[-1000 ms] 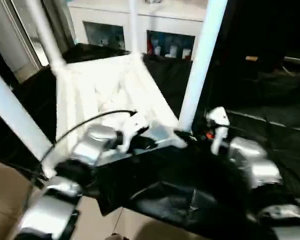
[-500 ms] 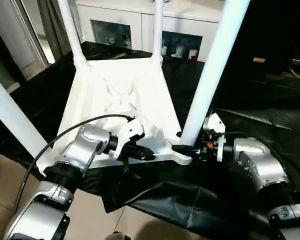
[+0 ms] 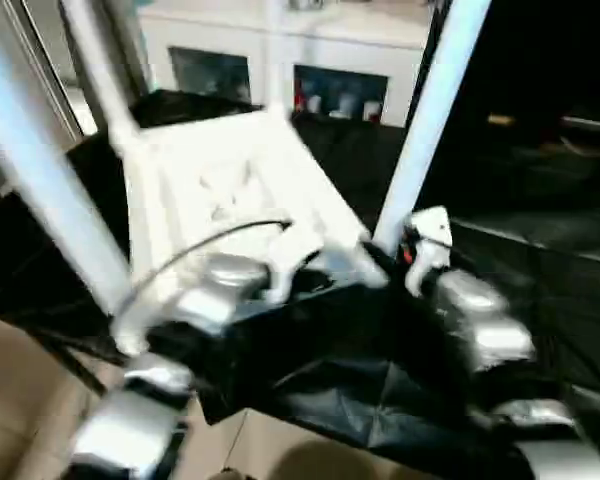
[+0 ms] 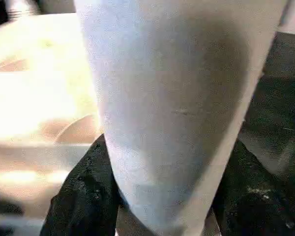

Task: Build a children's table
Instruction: Rotate leg to tighten

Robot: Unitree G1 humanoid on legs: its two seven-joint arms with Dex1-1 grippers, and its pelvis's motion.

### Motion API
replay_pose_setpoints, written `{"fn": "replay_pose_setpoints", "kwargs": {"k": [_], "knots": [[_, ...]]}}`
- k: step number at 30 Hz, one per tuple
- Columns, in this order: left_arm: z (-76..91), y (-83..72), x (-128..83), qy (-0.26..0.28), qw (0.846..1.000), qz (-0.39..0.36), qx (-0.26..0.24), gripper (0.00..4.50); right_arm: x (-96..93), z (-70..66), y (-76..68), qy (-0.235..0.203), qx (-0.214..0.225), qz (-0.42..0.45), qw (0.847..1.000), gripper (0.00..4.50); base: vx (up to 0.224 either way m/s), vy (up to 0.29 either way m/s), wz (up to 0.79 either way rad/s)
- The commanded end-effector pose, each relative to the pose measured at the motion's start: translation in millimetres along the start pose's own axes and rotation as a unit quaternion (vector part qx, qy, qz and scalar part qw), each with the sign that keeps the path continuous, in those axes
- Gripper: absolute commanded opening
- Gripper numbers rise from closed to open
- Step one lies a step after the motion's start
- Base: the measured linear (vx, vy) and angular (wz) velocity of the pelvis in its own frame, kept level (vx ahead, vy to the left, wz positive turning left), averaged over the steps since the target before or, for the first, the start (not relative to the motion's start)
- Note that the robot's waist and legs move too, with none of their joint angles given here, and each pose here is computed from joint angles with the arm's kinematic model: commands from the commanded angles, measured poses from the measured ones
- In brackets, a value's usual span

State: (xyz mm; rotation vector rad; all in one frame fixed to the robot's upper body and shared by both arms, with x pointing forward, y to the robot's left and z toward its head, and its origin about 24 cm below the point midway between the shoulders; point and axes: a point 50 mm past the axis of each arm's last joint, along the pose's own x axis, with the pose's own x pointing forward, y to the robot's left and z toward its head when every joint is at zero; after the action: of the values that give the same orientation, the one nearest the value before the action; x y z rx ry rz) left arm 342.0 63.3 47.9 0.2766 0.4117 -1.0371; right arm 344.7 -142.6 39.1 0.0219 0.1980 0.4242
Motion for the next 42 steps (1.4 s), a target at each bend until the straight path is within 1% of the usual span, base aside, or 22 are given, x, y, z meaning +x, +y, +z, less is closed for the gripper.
{"fn": "replay_pose_setpoints", "kwargs": {"k": [1, 2, 3, 4, 6, 10, 11, 12, 16, 19, 20, 23, 26, 27, 28, 34, 37, 38, 39, 40, 41, 42], "knots": [[17.0, 7.9, 2, -0.025, 0.998, 0.053, 0.0, 0.0, 3.3, -35.7, 34.3, 0.066, 0.038, 0.048, 0.996, 2.0, 0.0, 0.0, 0.0], [17.6, 6.1, 4, -0.027, 0.998, 0.051, 0.001, 0.0, 4.8, -35.6, 38.7, 0.066, 0.034, 0.053, 0.996, 2.0, 0.0, 0.0, 0.0], [19.3, 1.6, 8, -0.03, 0.999, 0.035, 0.008, 0.0, 7.1, -30.8, 55.7, 0.047, 0.025, 0.114, 0.992, 2.0, 0.0, 0.0, 0.0], [19.9, 0.4, 9, -0.031, 0.999, 0.028, 0.01, 0.0, 6.6, -28.6, 60.9, 0.04, 0.027, 0.143, 0.989, 2.0, 0.0, 0.0, 0.0], [19.3, 0.1, 7, -0.029, 0.999, 0.012, 0.016, 0.0, 3.7, -24.8, 61.5, 0.032, 0.03, 0.18, 0.983, 2.69, 0.0, 0.0, 0.0], [13.8, 3.3, 0, -0.017, 1.0, -0.01, 0.023, 0.0, -3.4, -17.1, 50.8, 0.025, 0.005, 0.214, 0.976, 2.91, 0.0, 0.0, 0.0], [11.5, 4.3, -4, -0.013, 0.999, -0.023, 0.027, 0.0, -6.3, -15.2, 44.4, 0.027, -0.006, 0.222, 0.975, 3.06, 0.0, 0.0, 0.0], [9.2, 5.2, -8, -0.01, 0.999, -0.038, 0.032, 0.0, -9.6, -12.9, 37.5, 0.03, -0.016, 0.232, 0.972, 3.06, 0.0, 0.0, 0.0], [3.5, 6.3, -22, -0.006, 0.995, -0.092, 0.046, 0.0, -20.6, -4.7, 20.9, 0.031, -0.023, 0.275, 0.961, 3.06, 0.0, 0.0, 0.0], [-2.7, 5.0, -37, 0.007, 0.987, -0.149, 0.063, 0.0, -30.5, -0.2, 7.7, 0.045, -0.037, 0.311, 0.949, 3.06, 0.0, 0.0, 0.0], [-2.7, 5.0, -37, 0.007, 0.987, -0.149, 0.063, 0.0, -30.5, -0.2, 7.7, 0.045, -0.037, 0.311, 0.949, 3.06, 0.0, 0.0, 0.0], [-7.7, 5.4, -47, 0.02, 0.982, -0.179, 0.061, 0.0, -36.6, 0.0, -2.0, 0.069, -0.054, 0.33, 0.94, 2.92, 0.0, 0.0, 0.0], [-9.2, 5.8, -53, 0.024, 0.98, -0.189, 0.06, 0.0, -40.4, 0.9, -6.8, 0.08, -0.057, 0.343, 0.934, 2.62, 0.0, 0.0, 0.0], [-10.5, 6.7, -55, 0.027, 0.98, -0.19, 0.06, 0.0, -41.5, 1.4, -7.6, 0.084, -0.055, 0.351, 0.931, 2.62, 0.0, 0.0, 0.0], [-10.8, 6.7, -56, 0.027, 0.979, -0.191, 0.06, 0.0, -41.8, 1.4, -7.6, 0.086, -0.053, 0.353, 0.93, 2.43, 0.0, 0.0, 0.0], [-12.7, 6.1, -57, 0.031, 0.98, -0.187, 0.057, 0.0, -43.7, -1.2, -3.2, 0.098, -0.045, 0.379, 0.919, 2.33, 0.0, 0.0, 0.0], [-11.7, 8.9, -53, 0.032, 0.986, -0.155, 0.054, 0.0, -42.3, -3.4, 0.0, 0.093, -0.034, 0.372, 0.923, 2.32, 0.0, 0.0, 0.0], [-9.7, 11.7, -49, 0.027, 0.99, -0.129, 0.05, 0.0, -39.7, -5.3, 1.3, 0.086, -0.032, 0.352, 0.931, 2.32, 0.0, 0.0, 0.0], [-8.7, 12.6, -48, 0.025, 0.991, -0.12, 0.049, 0.0, -38.3, -6.1, 1.4, 0.084, -0.033, 0.341, 0.936, 2.32, 0.0, 0.0, 0.0], [-4.6, 16.1, -42, 0.014, 0.995, -0.085, 0.047, 0.0, -32.6, -9.7, 1.4, 0.075, -0.031, 0.296, 0.952, 2.32, 0.0, 0.0, 0.0], [-4.1, 16.5, -41, 0.013, 0.996, -0.081, 0.046, 0.0, -31.8, -10.3, 1.3, 0.075, -0.03, 0.288, 0.954, 2.32, 0.0, 0.0, 0.0], [2.1, 20.0, -33, 0.002, 0.999, -0.038, 0.038, 0.0, -23.0, -18.5, -0.3, 0.077, -0.022, 0.206, 0.975, 2.32, 0.0, 0.0, 0.0]]}}
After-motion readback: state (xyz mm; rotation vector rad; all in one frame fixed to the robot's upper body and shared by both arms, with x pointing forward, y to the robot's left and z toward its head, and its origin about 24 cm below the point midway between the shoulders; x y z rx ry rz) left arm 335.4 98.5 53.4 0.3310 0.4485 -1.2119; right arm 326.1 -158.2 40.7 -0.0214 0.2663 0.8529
